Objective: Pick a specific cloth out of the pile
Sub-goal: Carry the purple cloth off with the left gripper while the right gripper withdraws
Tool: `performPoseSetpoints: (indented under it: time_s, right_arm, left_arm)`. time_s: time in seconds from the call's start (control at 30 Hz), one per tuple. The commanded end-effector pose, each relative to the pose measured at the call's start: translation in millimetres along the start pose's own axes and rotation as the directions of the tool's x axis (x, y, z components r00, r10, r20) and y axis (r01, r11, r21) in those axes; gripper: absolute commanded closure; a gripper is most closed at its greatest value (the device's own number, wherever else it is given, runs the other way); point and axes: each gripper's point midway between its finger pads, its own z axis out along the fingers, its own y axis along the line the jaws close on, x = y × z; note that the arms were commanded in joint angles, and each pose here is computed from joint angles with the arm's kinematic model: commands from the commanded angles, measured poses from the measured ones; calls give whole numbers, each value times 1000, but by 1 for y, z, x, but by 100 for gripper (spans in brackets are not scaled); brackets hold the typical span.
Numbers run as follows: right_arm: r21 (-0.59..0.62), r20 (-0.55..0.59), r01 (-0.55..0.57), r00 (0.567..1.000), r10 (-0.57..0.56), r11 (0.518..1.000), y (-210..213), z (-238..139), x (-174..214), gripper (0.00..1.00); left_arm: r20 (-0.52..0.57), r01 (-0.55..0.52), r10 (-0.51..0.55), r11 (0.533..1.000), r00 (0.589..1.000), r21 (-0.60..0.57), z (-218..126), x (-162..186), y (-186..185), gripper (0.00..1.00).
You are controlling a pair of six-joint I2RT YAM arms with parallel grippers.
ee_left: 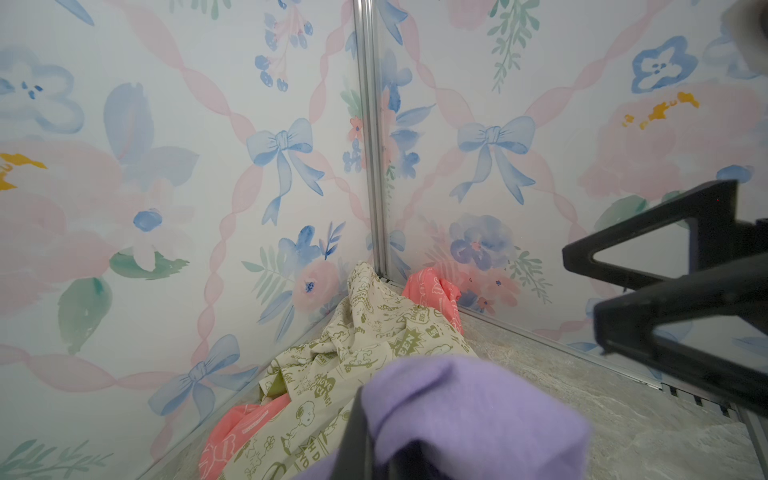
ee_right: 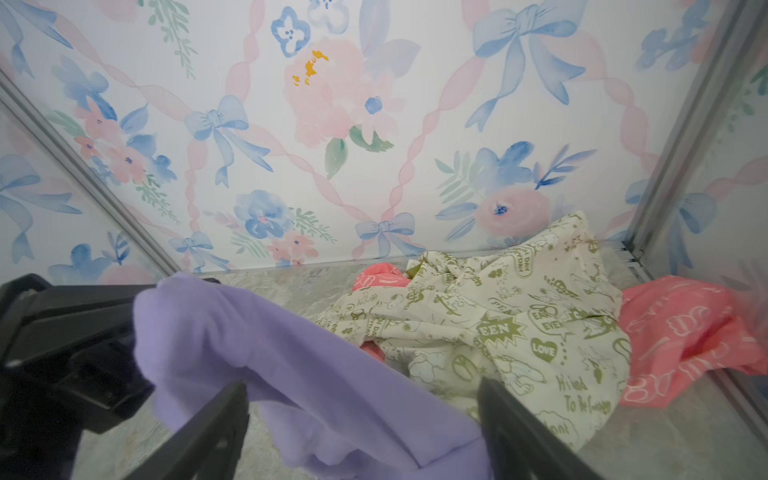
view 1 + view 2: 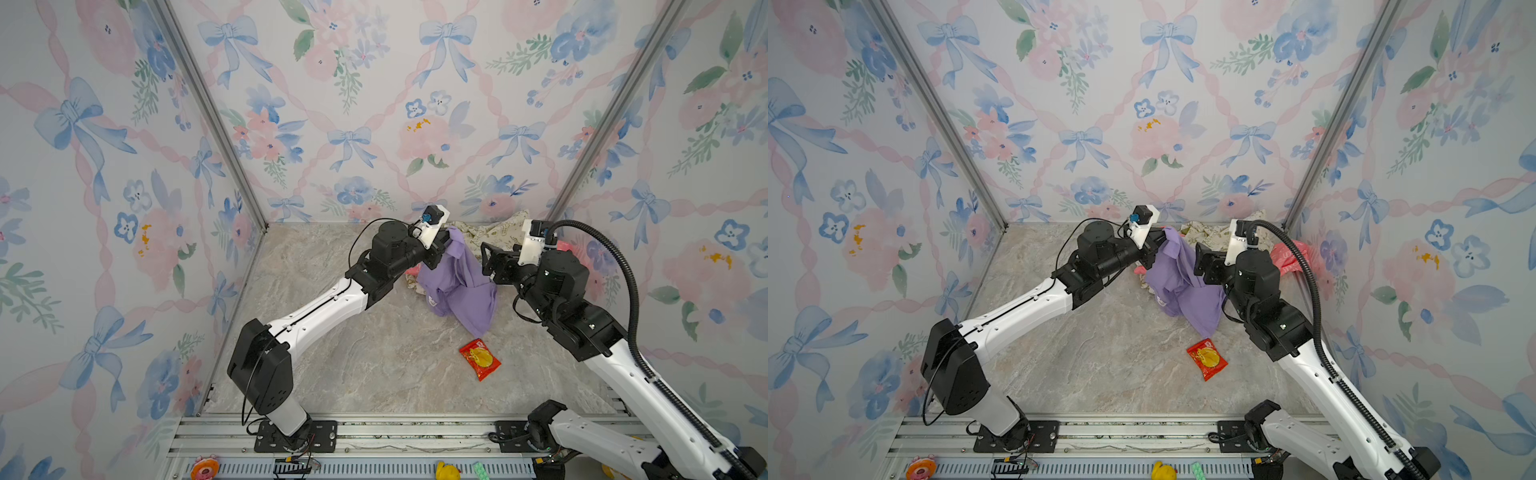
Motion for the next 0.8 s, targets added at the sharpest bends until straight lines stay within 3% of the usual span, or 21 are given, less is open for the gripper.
performPoseSetpoints:
  time_s: [0.0, 0.2, 0.4, 0.77]
  right_arm:
    - [115, 14, -34, 999, 33, 993, -29, 2, 6, 8]
    - [168, -6, -47, 999, 48, 985, -50, -3, 20, 1]
    - [138, -23, -20, 999, 24, 990, -48, 0, 34, 3]
    - [135, -77, 27, 997, -17, 990, -50, 5, 52, 3]
  left_arm:
    - [104, 12, -7, 999, 995, -49, -5, -46, 8, 100]
    - [118, 9, 0, 997, 993, -80, -7, -72, 15, 100]
    - [139, -12, 32, 990, 990, -142, -21, -103, 26, 100]
    - [176, -76, 143, 937, 974, -341, -92, -160, 57, 100]
